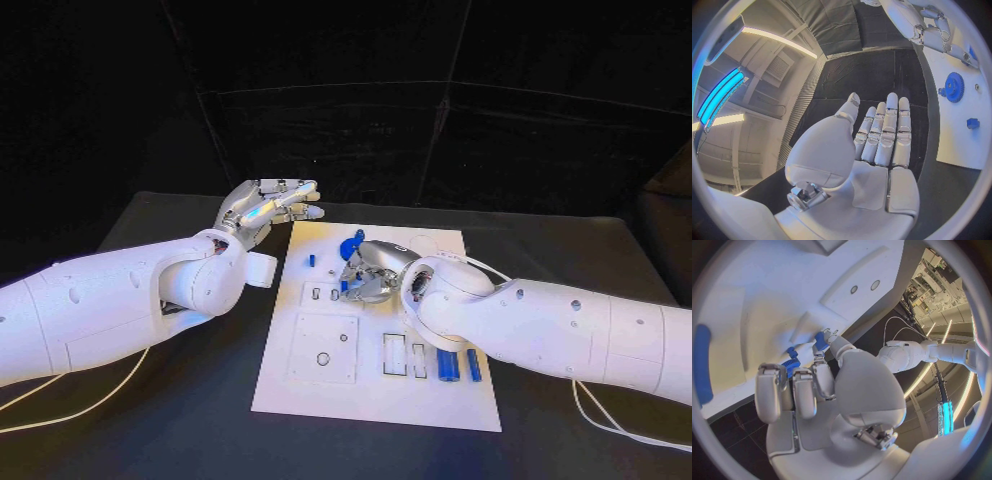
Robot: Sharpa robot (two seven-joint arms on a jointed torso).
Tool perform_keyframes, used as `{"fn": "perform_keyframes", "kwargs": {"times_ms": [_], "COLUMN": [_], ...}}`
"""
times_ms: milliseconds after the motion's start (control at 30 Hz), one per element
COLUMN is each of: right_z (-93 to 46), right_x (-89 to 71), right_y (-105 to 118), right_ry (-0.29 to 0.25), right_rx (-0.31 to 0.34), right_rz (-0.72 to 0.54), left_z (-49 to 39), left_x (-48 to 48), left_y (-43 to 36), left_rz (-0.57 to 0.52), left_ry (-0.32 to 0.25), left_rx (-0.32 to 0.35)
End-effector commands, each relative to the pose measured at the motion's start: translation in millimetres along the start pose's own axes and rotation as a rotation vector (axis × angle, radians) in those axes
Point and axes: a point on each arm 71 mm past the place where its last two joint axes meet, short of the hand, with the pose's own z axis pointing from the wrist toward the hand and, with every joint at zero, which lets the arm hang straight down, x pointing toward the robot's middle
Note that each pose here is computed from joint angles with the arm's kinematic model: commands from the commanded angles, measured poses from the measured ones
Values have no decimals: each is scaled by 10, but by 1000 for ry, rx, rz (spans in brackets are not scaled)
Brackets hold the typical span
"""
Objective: Assemble the parts on the task board
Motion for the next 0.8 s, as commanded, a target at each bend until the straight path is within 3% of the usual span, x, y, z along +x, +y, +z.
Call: {"fn": "perform_keyframes", "kwargs": {"times_ms": [33, 800], "right_z": [5, 14], "right_x": [18, 78], "right_y": [-1, 18], "right_ry": [29, 69], "right_rx": [1, 5], "right_rz": [-39, -103], "left_z": [6, 13], "left_x": [20, 20], "left_y": [-18, -13], "left_rz": [-2, -3], "left_ry": [13, 14], "left_rx": [11, 9]}}
